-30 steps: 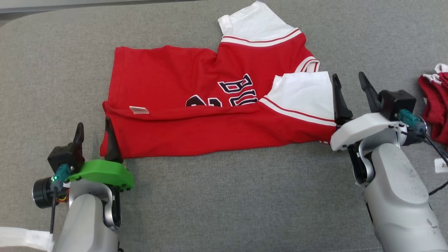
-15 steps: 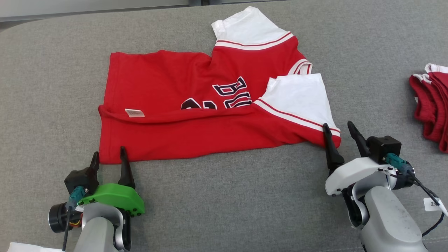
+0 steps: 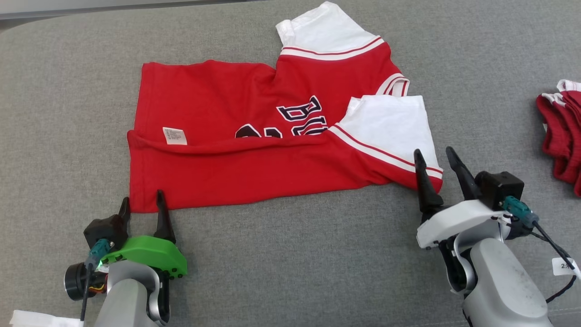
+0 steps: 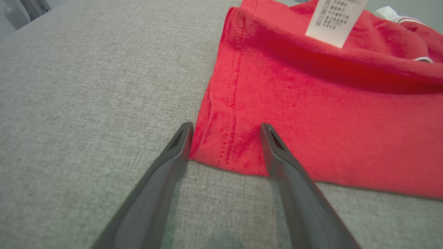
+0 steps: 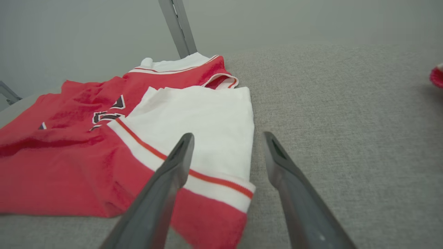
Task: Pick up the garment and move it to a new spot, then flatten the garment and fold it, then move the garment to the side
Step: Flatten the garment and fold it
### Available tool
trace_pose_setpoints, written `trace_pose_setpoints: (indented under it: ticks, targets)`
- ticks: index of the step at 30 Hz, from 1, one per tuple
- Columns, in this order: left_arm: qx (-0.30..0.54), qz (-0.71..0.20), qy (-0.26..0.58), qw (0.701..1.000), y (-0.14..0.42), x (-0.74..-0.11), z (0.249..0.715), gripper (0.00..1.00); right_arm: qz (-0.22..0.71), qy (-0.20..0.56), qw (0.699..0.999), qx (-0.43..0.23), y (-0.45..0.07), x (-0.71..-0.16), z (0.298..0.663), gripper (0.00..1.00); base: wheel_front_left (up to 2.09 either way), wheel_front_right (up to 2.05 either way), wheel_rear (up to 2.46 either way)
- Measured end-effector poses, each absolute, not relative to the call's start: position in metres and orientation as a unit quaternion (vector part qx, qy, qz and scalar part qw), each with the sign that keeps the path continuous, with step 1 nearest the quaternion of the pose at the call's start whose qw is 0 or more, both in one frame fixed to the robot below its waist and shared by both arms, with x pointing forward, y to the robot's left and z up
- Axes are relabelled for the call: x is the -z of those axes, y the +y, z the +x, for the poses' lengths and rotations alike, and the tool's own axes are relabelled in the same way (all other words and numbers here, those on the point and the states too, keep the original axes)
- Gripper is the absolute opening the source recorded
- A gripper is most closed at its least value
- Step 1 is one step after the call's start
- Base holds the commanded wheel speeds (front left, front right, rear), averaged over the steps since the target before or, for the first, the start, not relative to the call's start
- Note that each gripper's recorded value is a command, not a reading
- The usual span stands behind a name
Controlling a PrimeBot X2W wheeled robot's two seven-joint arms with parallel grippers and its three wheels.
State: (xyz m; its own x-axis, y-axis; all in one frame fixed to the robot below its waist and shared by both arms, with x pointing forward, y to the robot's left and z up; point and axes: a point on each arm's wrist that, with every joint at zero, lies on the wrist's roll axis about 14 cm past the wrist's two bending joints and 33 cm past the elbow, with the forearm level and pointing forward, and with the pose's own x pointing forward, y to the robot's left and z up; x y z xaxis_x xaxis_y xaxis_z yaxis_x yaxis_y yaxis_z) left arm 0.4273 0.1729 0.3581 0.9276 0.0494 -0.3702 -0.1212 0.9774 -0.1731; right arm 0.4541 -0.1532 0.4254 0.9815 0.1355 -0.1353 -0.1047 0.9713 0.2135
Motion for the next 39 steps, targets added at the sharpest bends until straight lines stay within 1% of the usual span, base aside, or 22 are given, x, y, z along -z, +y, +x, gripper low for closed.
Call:
trace_pose_setpoints:
  ticks: [10,17,18,19,20,21,25,32,35,39]
  targets:
    - [-0.042,-0.099,0.191,0.976,0.171,-0.354,0.427,1.00,0.104,0.120,0.985,-0.075,-0.145,-0.399,0.431,1.00,0.00,0.00,0.00]
    - [-0.042,-0.099,0.193,0.975,0.172,-0.353,0.427,1.00,0.105,0.131,0.983,-0.078,-0.142,-0.392,0.428,1.00,0.00,0.00,0.00]
    - [-0.041,-0.099,0.194,0.975,0.172,-0.353,0.427,0.87,0.105,0.138,0.982,-0.081,-0.140,-0.389,0.426,0.96,0.00,0.00,0.00]
    - [-0.040,-0.100,0.196,0.975,0.172,-0.352,0.426,0.49,0.103,0.142,0.981,-0.083,-0.140,-0.387,0.424,0.45,0.00,0.00,0.00]
    - [-0.037,-0.101,0.196,0.975,0.171,-0.352,0.426,0.43,0.103,0.143,0.981,-0.083,-0.140,-0.386,0.424,0.00,0.00,0.00,0.00]
    - [-0.034,-0.102,0.197,0.974,0.170,-0.351,0.426,0.00,0.102,0.144,0.981,-0.083,-0.140,-0.385,0.424,0.00,0.00,0.00,0.00]
    - [-0.026,-0.104,0.198,0.974,0.167,-0.351,0.426,0.00,0.106,0.136,0.982,-0.081,-0.141,-0.391,0.429,0.00,0.00,0.00,0.00]
    - [-0.028,-0.107,0.174,0.978,0.169,-0.368,0.424,0.00,0.119,0.107,0.985,-0.058,-0.154,-0.411,0.436,0.00,0.00,0.00,0.00]
    - [-0.035,-0.109,0.167,0.979,0.174,-0.375,0.414,0.00,0.123,0.103,0.986,-0.053,-0.157,-0.416,0.431,0.00,0.00,0.00,0.00]
    - [-0.032,-0.106,0.170,0.979,0.175,-0.376,0.390,0.00,0.127,0.117,0.984,-0.051,-0.160,-0.412,0.410,0.00,0.00,0.00,0.00]
